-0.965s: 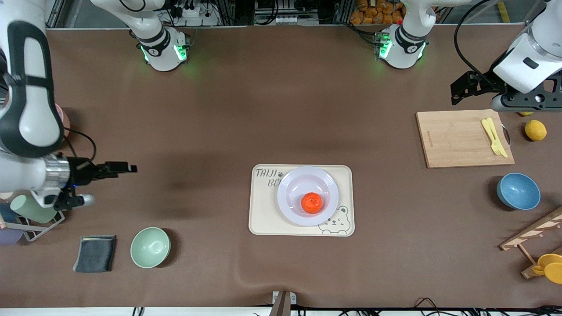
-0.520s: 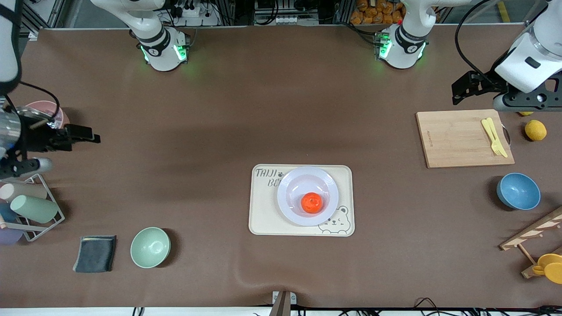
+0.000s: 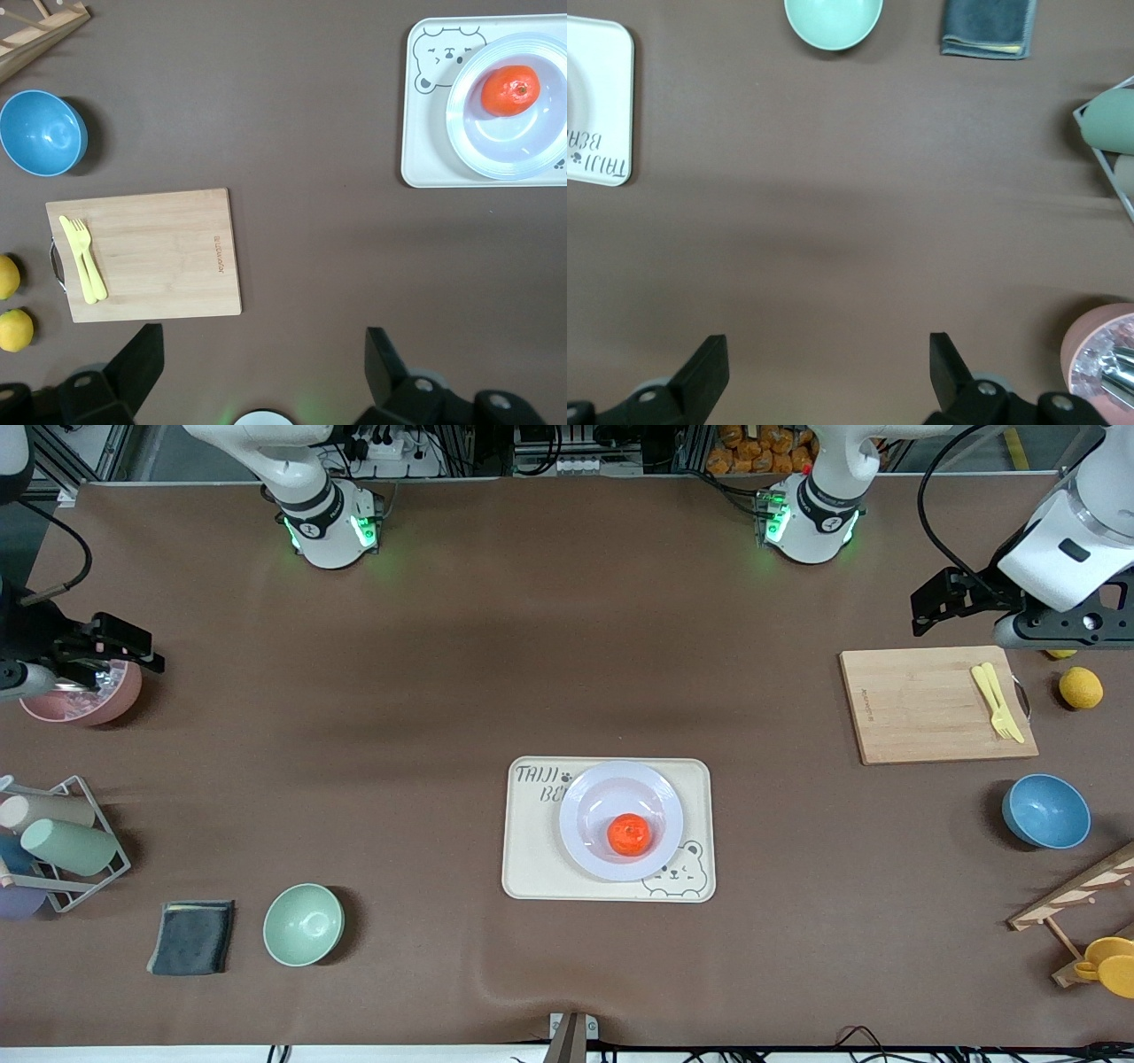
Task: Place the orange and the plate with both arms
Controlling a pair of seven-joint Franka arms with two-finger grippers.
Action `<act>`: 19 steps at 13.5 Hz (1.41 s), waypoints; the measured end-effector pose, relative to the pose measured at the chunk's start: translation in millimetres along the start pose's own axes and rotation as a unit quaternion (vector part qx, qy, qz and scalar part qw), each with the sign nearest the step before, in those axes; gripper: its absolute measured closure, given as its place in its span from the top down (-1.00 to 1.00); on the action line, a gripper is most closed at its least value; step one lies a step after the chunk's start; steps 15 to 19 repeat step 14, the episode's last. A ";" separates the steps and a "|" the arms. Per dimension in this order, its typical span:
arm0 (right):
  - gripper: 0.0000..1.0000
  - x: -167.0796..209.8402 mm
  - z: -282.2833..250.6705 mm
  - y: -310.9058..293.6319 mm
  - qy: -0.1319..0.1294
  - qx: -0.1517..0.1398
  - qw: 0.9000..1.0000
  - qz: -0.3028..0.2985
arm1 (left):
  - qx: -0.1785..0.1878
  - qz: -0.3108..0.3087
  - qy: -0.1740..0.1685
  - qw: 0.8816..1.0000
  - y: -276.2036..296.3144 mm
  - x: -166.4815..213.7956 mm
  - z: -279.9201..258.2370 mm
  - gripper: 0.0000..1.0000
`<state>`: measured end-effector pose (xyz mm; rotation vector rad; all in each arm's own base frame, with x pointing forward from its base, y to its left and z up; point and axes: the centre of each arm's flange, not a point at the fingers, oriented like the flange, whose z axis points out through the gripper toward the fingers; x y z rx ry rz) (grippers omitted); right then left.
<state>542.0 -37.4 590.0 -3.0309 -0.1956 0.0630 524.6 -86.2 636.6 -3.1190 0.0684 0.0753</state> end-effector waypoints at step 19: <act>1.00 6.7 -11.3 1.2 0.027 -0.037 0.999 -0.006 | 0.000 0.001 0.001 1.000 1.1 0.0 -0.4 1.00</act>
